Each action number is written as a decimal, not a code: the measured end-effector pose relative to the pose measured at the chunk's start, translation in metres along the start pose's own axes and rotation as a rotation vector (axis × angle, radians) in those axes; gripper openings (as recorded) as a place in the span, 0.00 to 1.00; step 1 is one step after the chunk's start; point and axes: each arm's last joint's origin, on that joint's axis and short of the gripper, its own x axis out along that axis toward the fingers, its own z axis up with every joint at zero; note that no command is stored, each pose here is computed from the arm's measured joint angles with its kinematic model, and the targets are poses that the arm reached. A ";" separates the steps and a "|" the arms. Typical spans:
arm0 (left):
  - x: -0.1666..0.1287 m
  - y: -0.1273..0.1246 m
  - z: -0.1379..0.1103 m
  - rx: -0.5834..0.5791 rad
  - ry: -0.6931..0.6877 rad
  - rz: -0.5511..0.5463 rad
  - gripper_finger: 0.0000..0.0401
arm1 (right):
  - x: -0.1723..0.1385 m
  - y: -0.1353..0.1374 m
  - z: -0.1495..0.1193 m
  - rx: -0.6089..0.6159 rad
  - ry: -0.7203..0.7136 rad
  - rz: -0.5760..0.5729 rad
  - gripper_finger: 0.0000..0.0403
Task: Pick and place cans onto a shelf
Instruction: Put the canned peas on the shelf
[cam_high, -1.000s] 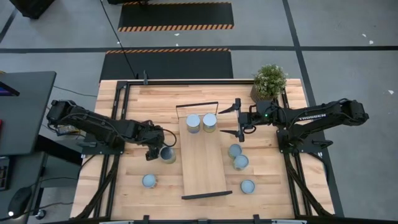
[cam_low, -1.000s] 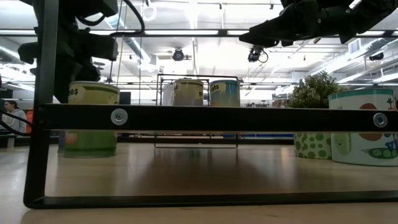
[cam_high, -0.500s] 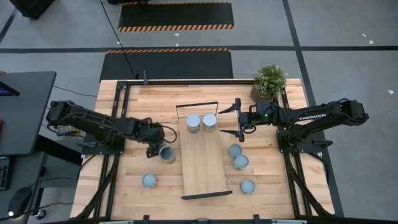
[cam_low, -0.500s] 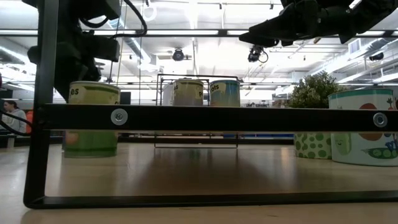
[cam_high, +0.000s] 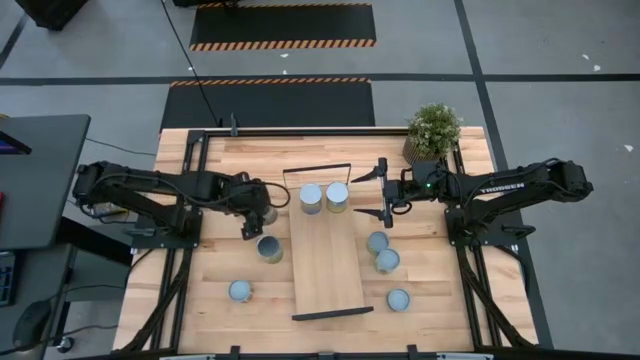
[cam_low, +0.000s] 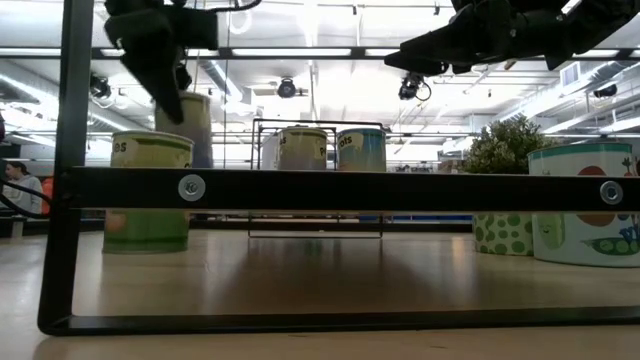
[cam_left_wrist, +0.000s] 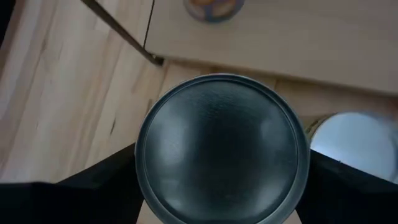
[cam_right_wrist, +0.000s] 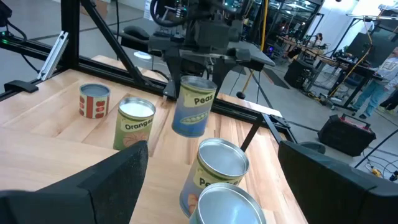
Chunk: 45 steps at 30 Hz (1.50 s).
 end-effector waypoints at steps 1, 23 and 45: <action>-0.001 0.000 0.002 -0.003 -0.010 -0.003 0.80 | 0.000 0.000 0.000 0.000 0.000 0.000 0.91; 0.006 -0.038 0.037 -0.067 -0.223 -0.284 0.80 | 0.000 0.000 0.000 -0.002 -0.002 -0.001 0.91; 0.054 -0.099 0.089 0.390 0.014 -0.193 0.80 | 0.000 0.000 -0.001 0.002 0.015 0.004 0.91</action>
